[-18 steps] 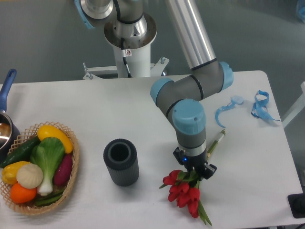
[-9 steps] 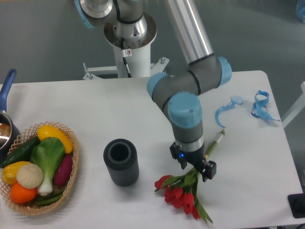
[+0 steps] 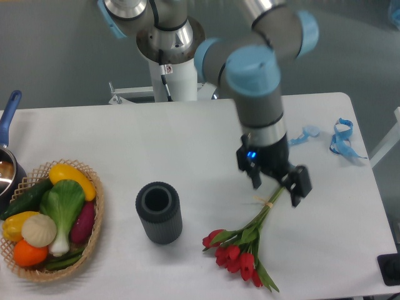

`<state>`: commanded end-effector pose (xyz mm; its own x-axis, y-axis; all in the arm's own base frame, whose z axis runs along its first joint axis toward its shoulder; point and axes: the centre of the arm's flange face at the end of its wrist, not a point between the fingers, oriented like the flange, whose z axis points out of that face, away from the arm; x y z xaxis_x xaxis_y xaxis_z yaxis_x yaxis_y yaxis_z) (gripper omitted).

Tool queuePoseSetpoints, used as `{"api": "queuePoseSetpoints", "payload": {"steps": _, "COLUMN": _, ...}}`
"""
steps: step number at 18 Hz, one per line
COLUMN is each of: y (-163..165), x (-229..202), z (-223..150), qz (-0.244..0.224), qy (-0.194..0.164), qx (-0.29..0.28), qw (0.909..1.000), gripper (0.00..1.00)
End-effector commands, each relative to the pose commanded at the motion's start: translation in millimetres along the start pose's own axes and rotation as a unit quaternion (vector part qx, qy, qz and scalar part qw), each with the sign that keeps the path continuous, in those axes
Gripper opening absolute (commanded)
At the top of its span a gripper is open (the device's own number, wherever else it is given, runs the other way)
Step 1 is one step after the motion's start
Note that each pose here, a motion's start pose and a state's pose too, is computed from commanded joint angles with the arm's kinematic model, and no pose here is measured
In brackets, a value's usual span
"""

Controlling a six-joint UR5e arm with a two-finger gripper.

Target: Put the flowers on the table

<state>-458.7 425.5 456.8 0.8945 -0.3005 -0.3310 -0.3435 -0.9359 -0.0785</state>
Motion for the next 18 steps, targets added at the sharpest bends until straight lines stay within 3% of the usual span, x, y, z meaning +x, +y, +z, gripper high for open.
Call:
{"api": "queuePoseSetpoints", "payload": {"steps": 7, "y": 79.0, "x": 14.2, "z": -27.3, "qz": 0.068, "qy": 0.036, "qx": -0.014, "qw": 0.9969, "gripper": 1.0}}
{"api": "queuePoseSetpoints", "payload": {"steps": 10, "y": 124.5, "x": 18.9, "z": -31.9, "qz": 0.073, "qy": 0.039, "qx": 0.0, "qw": 0.9965, "gripper": 1.0}}
{"api": "queuePoseSetpoints", "payload": {"steps": 13, "y": 141.3, "x": 24.0, "z": -34.0, "qz": 0.082, "qy": 0.036, "qx": 0.021, "qw": 0.9957, "gripper": 1.0}}
{"api": "queuePoseSetpoints", "payload": {"steps": 18, "y": 141.3, "x": 27.9, "z": -30.5, "qz": 0.082, "qy": 0.036, "qx": 0.022, "qw": 0.9957, "gripper": 1.0}}
